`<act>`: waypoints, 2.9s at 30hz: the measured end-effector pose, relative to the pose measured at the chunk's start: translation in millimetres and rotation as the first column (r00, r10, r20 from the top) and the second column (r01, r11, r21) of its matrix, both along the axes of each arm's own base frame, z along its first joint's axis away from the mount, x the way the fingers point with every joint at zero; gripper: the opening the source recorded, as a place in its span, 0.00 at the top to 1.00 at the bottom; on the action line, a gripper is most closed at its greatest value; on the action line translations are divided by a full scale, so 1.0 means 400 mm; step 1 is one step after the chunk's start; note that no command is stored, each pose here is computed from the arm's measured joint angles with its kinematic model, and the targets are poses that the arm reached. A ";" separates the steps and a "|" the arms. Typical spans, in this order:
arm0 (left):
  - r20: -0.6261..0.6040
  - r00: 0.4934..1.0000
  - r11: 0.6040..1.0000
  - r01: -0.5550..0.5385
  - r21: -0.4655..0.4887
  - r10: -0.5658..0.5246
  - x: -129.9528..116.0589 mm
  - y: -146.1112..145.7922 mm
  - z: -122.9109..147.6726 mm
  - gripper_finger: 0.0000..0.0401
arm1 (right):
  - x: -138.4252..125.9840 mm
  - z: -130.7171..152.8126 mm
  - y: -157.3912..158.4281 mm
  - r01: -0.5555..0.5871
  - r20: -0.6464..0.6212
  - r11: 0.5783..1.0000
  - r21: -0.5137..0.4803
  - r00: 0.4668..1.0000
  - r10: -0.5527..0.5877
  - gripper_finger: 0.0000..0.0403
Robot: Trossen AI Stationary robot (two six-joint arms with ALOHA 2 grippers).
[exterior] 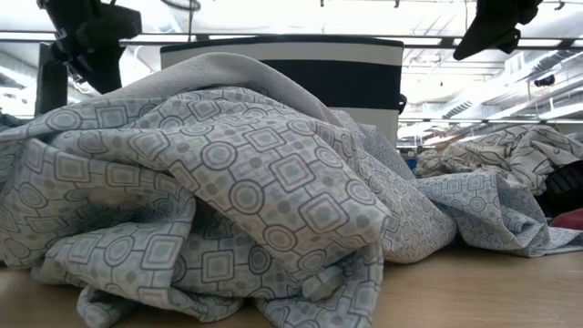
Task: Sort clothes
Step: Put the blue shirt into the bin
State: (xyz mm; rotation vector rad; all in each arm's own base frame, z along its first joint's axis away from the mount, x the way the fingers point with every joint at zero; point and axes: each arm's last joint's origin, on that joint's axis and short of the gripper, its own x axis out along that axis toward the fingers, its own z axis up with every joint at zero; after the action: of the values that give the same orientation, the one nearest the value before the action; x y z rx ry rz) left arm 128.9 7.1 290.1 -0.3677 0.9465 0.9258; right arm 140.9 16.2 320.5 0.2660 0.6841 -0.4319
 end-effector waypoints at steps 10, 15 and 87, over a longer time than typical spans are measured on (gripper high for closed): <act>-0.072 0.993 0.989 -0.096 -0.114 0.088 -0.009 0.058 -0.008 0.66 | 0.013 -0.008 0.003 -0.019 -0.032 1.000 -0.023 0.999 0.018 0.99; -0.087 0.991 0.985 -0.109 -0.137 0.098 -0.001 0.095 -0.012 0.66 | 0.020 -0.011 0.004 -0.019 -0.042 1.000 -0.025 0.999 0.018 0.99; 0.485 0.840 0.969 0.181 0.168 -0.241 -0.070 0.087 0.385 0.98 | 0.028 -0.008 0.006 -0.024 -0.019 0.999 -0.025 1.000 0.023 0.99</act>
State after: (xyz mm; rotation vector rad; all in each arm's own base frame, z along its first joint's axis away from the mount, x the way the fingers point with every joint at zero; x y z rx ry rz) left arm 100.8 41.8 444.0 -0.3727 0.4355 0.6291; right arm 152.0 18.6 317.2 0.2298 0.6987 -0.4206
